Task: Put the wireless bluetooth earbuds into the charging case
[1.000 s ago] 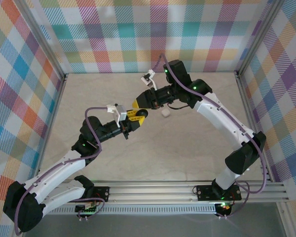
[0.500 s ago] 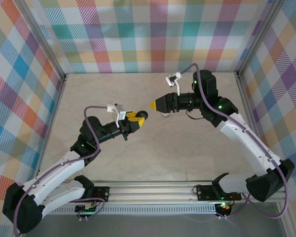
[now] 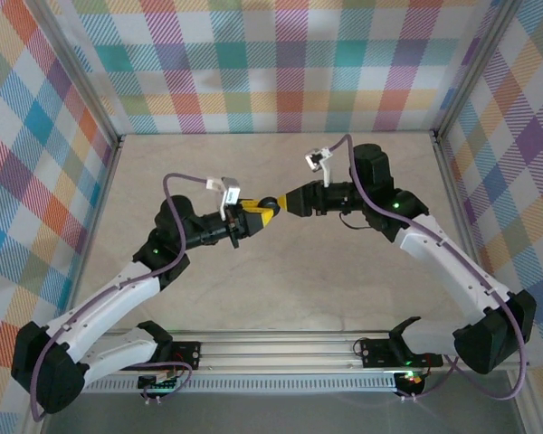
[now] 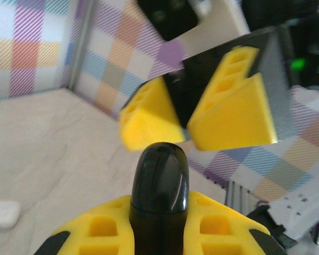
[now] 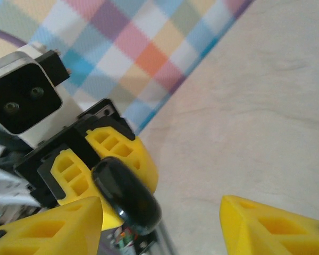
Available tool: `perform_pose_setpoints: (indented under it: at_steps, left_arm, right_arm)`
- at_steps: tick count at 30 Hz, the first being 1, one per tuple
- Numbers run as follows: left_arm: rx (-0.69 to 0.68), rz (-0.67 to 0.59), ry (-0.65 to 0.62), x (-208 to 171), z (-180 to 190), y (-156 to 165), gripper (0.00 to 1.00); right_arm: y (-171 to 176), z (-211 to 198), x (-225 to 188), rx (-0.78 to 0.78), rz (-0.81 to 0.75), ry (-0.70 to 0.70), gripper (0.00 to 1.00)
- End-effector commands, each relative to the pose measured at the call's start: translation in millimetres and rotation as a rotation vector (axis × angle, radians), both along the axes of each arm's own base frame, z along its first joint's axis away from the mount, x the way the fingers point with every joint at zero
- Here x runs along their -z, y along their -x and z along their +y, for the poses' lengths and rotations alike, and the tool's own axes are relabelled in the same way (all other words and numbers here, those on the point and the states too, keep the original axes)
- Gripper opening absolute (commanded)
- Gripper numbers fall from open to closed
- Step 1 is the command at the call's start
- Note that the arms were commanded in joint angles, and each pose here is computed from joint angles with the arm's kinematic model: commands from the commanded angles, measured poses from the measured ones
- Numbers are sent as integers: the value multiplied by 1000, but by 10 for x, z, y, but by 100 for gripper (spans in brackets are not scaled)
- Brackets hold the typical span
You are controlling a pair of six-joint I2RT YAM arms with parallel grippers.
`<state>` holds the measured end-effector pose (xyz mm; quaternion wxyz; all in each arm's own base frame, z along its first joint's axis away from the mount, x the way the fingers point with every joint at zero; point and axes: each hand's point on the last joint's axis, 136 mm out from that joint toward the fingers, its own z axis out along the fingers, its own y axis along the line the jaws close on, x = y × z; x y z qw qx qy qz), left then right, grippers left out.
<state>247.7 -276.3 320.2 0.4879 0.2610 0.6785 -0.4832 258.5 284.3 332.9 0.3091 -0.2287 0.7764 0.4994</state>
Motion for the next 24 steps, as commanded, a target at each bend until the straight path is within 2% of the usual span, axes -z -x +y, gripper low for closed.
perform_pose_setpoints:
  at_steps: [1, 6, 10, 14, 24]
  left_arm:
    - [-165, 236, -185, 620, 133, -330, 0]
    - [-188, 447, -291, 1385, 66, -513, 0]
    - [-253, 621, -367, 1943, 76, -618, 0]
    - [-260, 762, -378, 2335, -35, -643, 0]
    - [-186, 830, -414, 2690, -614, -579, 0]
  right_arm:
    - [-241, -387, 213, 229, -16, 126, 61]
    - [-340, -733, 643, 370, 66, 239, 64]
    - [-363, -869, 970, 408, 141, 286, 68]
    - [-364, -942, 1233, 422, 191, 341, 68]
    - [-370, -1032, 1413, 427, 216, 380, 70]
